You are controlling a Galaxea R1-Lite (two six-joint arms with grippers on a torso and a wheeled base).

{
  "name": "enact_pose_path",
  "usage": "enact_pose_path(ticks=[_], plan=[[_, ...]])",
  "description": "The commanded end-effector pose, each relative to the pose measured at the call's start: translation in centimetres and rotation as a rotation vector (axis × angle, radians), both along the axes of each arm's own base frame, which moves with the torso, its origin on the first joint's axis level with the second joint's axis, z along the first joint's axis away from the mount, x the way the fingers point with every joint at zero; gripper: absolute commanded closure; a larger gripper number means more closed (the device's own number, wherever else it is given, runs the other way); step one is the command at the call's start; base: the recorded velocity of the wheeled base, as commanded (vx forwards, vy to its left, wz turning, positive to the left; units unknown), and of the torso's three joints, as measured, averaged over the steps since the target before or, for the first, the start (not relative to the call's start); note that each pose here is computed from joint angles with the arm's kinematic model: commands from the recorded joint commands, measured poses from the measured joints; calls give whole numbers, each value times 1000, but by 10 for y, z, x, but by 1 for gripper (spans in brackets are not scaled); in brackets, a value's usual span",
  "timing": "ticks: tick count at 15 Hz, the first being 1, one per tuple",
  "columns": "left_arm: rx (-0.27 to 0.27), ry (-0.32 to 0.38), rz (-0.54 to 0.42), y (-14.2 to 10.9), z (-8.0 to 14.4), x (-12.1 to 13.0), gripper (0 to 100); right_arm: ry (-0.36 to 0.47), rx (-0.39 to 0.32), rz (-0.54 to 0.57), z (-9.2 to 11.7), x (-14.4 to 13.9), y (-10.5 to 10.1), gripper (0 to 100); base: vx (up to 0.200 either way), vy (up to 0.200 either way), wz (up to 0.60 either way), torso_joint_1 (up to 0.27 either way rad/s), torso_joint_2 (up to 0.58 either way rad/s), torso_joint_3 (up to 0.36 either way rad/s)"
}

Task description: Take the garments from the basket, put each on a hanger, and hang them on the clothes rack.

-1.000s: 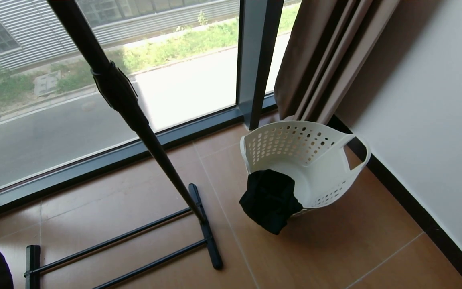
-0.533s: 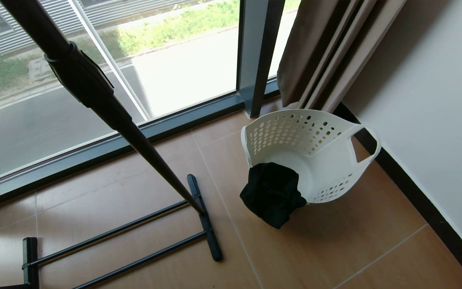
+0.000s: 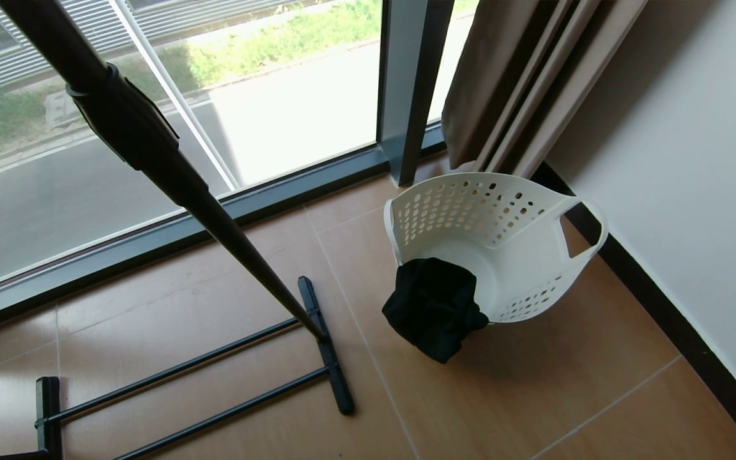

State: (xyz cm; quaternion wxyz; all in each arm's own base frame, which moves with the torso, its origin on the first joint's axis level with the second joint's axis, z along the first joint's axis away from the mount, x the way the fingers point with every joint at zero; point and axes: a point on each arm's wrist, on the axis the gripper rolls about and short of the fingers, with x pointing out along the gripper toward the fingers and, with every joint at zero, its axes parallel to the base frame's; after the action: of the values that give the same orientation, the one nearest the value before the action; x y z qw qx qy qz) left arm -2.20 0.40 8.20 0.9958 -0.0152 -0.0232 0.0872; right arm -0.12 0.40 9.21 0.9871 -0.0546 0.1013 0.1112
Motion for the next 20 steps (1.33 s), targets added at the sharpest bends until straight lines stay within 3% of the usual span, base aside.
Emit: enact_pose_path(ticks=[1, 2, 4, 8, 12, 13, 16, 20], plan=[[5, -1, -2, 0, 0, 0, 0, 168, 5, 96, 19, 30, 3, 0, 0, 0, 0, 0, 0, 0], [20, 2, -6, 0, 0, 0, 0, 242, 0, 147, 28, 58, 8, 0, 0, 0, 0, 0, 0, 0], [4, -3, -5, 0, 0, 0, 0, 308, -20, 174, 31, 88, 13, 0, 0, 0, 0, 0, 0, 0], [-17, -8, -6, 0, 0, 0, 0, 344, -132, 251, 37, 129, 24, 0, 0, 0, 0, 0, 0, 0], [-17, -8, -7, 0, 0, 0, 0, 378, -270, 342, 40, 191, 44, 0, 0, 0, 0, 0, 0, 0], [-19, -8, -7, 0, 0, 0, 0, 383, -299, 340, 39, 202, 50, 0, 0, 0, 0, 0, 0, 0], [-45, -13, -7, 0, 0, 0, 0, 350, -492, 312, 39, 249, 68, 0, 0, 0, 0, 0, 0, 0], [-45, -13, -7, 0, 0, 0, 0, 264, -643, 393, 39, 296, 101, 0, 0, 0, 0, 0, 0, 0]])
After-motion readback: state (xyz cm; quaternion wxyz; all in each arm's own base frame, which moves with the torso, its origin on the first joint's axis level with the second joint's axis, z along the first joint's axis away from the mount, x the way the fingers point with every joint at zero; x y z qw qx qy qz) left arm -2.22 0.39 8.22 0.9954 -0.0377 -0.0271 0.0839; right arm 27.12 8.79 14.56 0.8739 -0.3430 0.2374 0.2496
